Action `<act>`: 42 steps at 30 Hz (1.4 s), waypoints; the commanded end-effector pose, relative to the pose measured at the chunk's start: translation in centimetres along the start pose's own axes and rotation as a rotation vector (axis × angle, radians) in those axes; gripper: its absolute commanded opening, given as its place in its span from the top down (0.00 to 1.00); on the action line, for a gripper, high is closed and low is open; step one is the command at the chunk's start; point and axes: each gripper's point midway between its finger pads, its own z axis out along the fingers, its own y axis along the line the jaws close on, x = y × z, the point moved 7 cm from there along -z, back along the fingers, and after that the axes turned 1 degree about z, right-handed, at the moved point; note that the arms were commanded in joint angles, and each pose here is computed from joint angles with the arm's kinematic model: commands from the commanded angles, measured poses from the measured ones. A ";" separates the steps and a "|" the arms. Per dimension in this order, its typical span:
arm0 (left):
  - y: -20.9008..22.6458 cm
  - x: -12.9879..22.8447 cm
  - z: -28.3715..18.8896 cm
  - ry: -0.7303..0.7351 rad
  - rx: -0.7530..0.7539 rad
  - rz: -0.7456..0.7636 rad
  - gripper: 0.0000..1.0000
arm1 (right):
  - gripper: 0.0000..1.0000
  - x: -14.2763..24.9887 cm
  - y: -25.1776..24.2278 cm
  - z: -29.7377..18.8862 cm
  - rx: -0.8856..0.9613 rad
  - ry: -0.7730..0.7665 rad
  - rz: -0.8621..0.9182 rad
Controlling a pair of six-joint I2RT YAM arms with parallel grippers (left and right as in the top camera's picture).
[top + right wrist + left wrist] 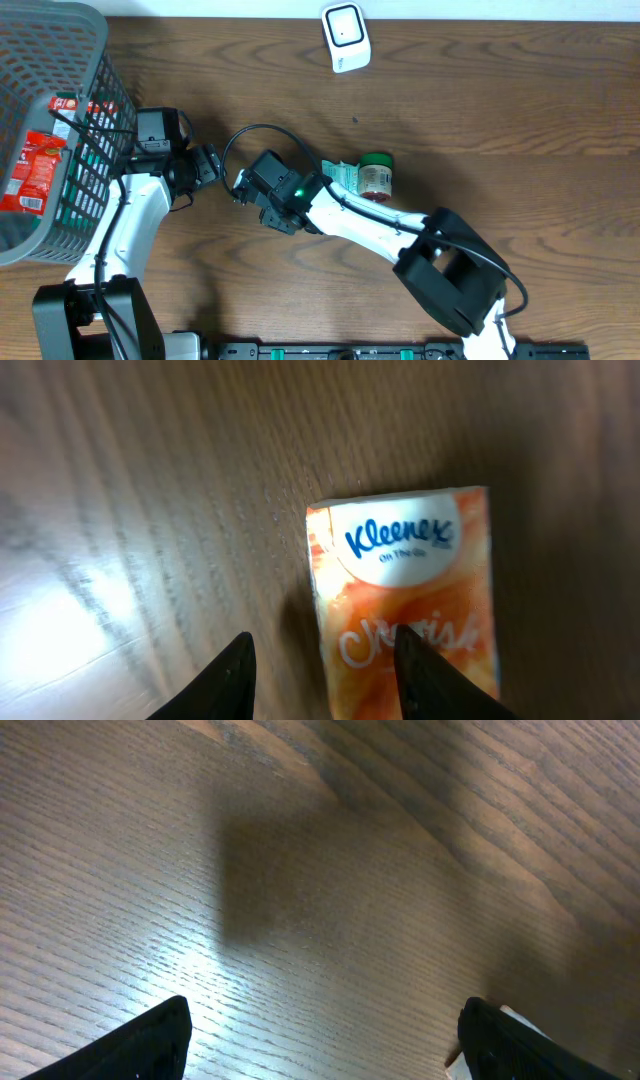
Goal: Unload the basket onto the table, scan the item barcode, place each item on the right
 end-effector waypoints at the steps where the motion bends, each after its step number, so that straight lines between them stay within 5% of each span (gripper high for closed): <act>1: -0.1 -0.6 -0.5 -0.026 0.002 -0.004 0.14 | 0.60 1.1 0.2 1.8 0.014 0.051 0.007; 14: -0.1 -0.6 -0.5 -0.026 0.002 -0.004 0.14 | 0.71 2.1 0.2 2.5 0.030 0.104 0.008; 33: -0.1 -0.6 -0.5 -0.026 0.002 -0.004 0.14 | 0.69 4.1 0.0 3.6 0.110 0.134 0.045; 35: -0.1 -0.6 -0.5 -0.026 0.002 -0.004 0.14 | 0.74 4.1 0.1 3.6 0.109 0.134 0.044; 38: -0.1 -0.6 -0.5 -0.026 0.002 -0.004 0.15 | 0.96 4.0 0.1 3.6 0.110 0.128 0.060; 42: -0.1 -0.6 -0.5 -0.026 0.002 -0.004 0.14 | 0.99 3.6 -0.1 3.1 0.117 0.111 0.112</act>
